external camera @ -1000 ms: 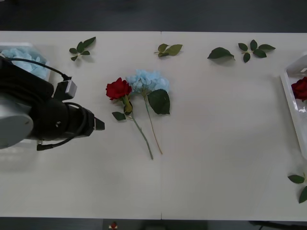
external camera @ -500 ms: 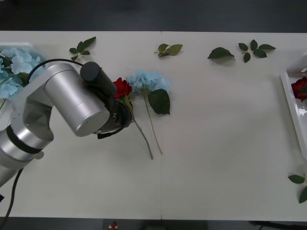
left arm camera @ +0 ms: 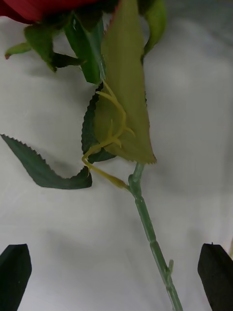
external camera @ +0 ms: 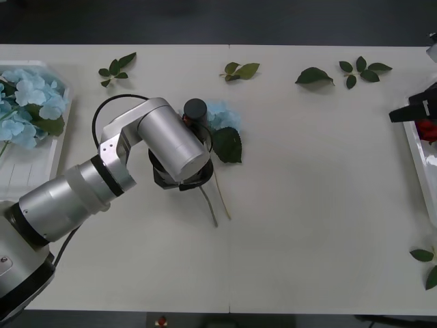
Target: Put the red flowers into the right box and the blue flowers into the left box
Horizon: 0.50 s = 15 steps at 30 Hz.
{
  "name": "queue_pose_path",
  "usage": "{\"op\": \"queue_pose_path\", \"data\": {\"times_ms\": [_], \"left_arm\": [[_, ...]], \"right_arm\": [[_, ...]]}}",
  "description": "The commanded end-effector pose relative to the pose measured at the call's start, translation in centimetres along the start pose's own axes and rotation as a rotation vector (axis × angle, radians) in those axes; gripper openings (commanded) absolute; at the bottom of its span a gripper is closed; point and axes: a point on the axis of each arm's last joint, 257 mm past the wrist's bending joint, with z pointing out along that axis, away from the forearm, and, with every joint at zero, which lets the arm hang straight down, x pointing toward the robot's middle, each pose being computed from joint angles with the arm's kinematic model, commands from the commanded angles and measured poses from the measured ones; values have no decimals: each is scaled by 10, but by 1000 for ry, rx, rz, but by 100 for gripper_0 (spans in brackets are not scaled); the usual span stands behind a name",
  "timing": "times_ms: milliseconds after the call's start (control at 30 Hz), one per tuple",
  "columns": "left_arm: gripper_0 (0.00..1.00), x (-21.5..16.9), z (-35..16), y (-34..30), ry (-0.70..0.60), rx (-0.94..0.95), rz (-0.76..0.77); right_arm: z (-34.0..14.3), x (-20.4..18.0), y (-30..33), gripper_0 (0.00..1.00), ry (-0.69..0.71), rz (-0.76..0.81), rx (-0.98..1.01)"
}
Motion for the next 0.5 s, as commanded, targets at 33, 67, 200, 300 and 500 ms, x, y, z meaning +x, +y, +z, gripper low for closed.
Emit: {"op": "queue_pose_path", "data": {"times_ms": [33, 67, 200, 300, 500], "left_arm": [[100, -18, 0, -18, -28, -4, 35], [99, -18, 0, -20, -26, -6, 36], [95, -20, 4, -25, -16, -21, 35], [93, -22, 5, -26, -20, -19, 40], [85, -21, 8, -22, -14, -28, 48]], "right_arm": [[-10, -18, 31, 100, -56, -144, -73], [-9, -20, 36, 100, -66, -148, -88], [-1, -27, 76, 100, -118, -168, -194], [4, -33, 105, 100, -158, -179, -260], [19, -48, 154, 100, -238, -224, -313]]}}
